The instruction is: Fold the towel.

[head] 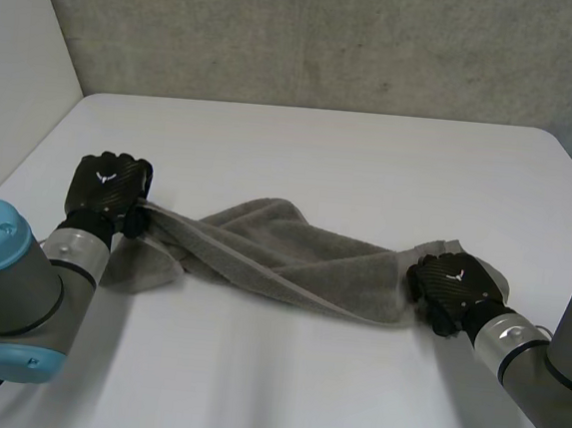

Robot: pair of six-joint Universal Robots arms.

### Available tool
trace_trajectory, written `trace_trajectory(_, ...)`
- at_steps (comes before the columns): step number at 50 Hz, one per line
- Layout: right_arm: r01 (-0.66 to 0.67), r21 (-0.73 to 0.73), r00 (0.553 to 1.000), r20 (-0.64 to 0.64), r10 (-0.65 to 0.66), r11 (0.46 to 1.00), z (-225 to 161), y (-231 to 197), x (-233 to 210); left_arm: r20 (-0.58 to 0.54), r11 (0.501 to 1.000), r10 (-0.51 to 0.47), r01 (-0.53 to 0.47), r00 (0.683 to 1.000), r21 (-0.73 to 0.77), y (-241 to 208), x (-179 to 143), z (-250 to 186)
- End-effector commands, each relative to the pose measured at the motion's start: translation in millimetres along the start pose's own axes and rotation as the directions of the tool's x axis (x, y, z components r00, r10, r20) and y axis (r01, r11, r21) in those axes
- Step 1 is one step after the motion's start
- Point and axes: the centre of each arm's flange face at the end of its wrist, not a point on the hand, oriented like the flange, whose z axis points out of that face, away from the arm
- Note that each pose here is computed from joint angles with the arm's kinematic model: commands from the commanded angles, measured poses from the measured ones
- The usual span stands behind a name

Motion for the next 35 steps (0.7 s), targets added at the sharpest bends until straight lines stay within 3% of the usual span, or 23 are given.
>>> trace_trajectory(1, 0.0, 0.001, 1.0, 0.0, 0.0, 1.0, 0, 0, 0, 0.0, 1.0, 0.0, 0.0, 1.0, -0.002, 1, 0, 0)
trace_trajectory(35, -0.018, -0.036, 0.999, 0.031, 0.019, 0.999, -4, 3, -7, -0.015, 1.0, 0.0, 0.0, 1.0, -0.005, 1, 4, -5)
